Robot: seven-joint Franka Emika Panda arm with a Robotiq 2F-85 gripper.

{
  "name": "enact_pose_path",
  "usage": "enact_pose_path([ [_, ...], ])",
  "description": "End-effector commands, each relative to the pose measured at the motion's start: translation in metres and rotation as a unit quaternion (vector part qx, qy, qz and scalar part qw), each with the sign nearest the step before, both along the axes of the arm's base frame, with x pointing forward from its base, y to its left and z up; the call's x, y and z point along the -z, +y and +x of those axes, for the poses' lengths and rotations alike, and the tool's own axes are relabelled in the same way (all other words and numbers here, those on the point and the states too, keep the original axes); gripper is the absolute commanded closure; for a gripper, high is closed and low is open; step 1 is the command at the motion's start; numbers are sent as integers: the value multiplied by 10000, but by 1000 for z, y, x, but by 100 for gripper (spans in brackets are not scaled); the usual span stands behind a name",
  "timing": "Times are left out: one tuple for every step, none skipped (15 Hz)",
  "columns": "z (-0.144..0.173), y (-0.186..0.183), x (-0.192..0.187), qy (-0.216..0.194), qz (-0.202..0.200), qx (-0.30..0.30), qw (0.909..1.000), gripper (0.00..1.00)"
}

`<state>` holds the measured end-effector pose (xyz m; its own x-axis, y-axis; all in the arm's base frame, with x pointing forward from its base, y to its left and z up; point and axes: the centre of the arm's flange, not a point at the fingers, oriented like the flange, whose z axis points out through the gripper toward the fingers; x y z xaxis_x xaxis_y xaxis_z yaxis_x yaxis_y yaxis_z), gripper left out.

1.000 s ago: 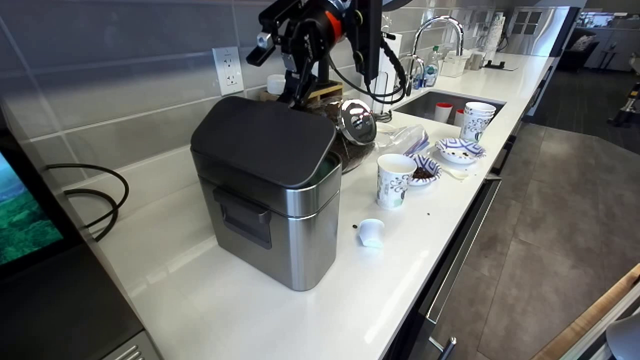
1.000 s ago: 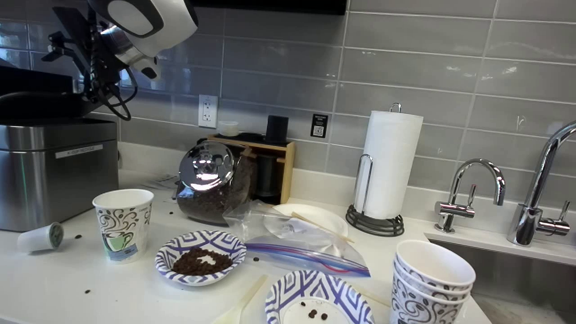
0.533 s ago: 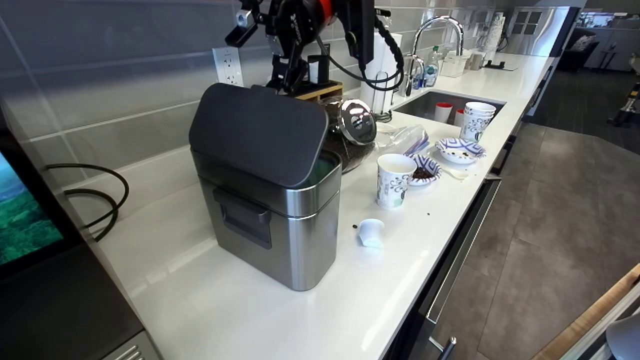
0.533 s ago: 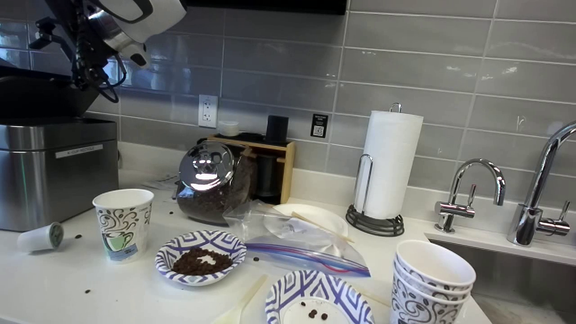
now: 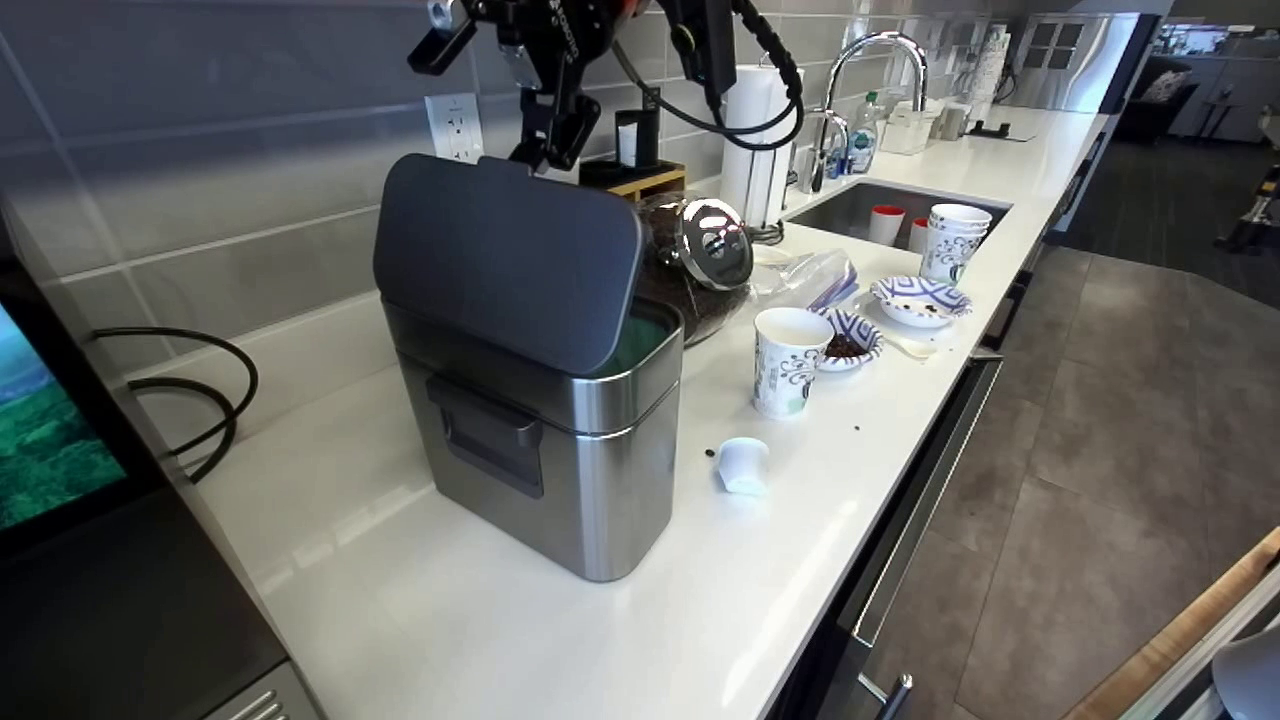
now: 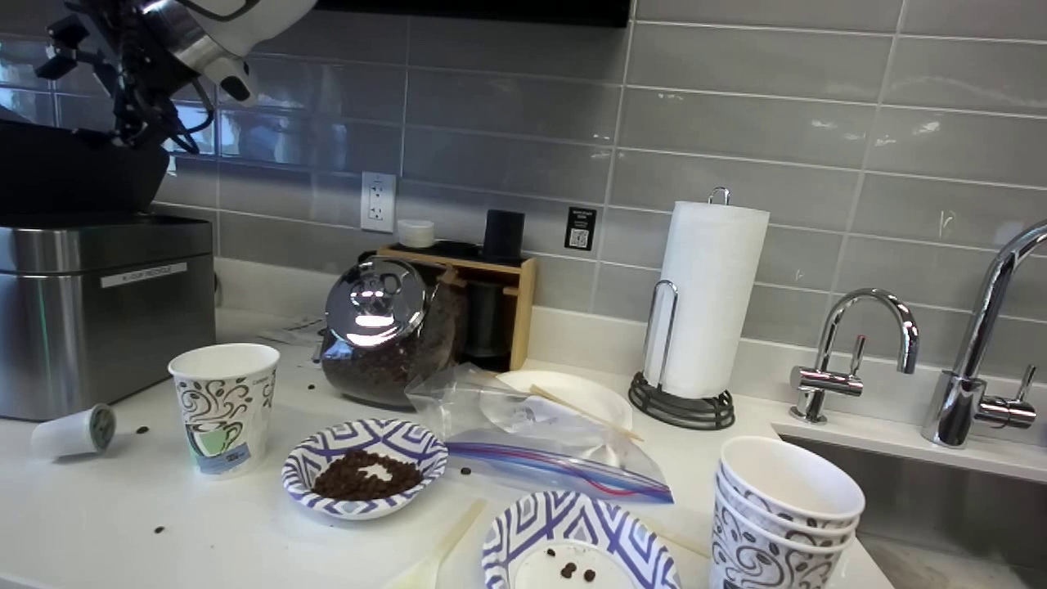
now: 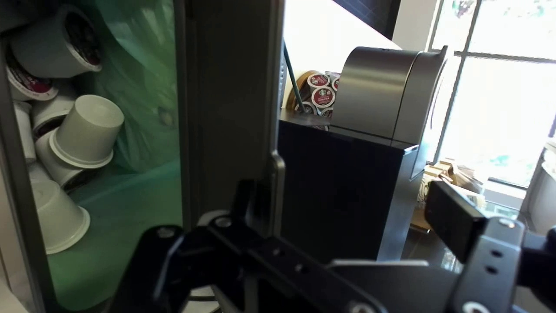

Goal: Open the bin

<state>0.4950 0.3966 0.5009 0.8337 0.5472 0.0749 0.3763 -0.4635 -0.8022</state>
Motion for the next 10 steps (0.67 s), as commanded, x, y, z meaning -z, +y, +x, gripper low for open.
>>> enact_pose_path([
  [3, 22, 0, 60, -261, -22, 9996, 0],
  [2, 25, 0, 50, -298, -37, 9995, 0],
  [2, 27, 0, 37, -326, -46, 9994, 0],
  [2, 30, -1, 36, -351, -38, 9994, 0],
  [1, 32, -2, 30, -365, -37, 9993, 0],
  [0, 34, -3, 14, -379, -30, 9993, 0],
  [-1, 36, -5, -4, -398, -26, 9992, 0],
  [-2, 39, -7, -30, -412, -20, 9991, 0],
  [-3, 41, -9, -50, -429, -25, 9991, 0],
  [-4, 44, -11, -64, -426, -51, 9991, 0],
])
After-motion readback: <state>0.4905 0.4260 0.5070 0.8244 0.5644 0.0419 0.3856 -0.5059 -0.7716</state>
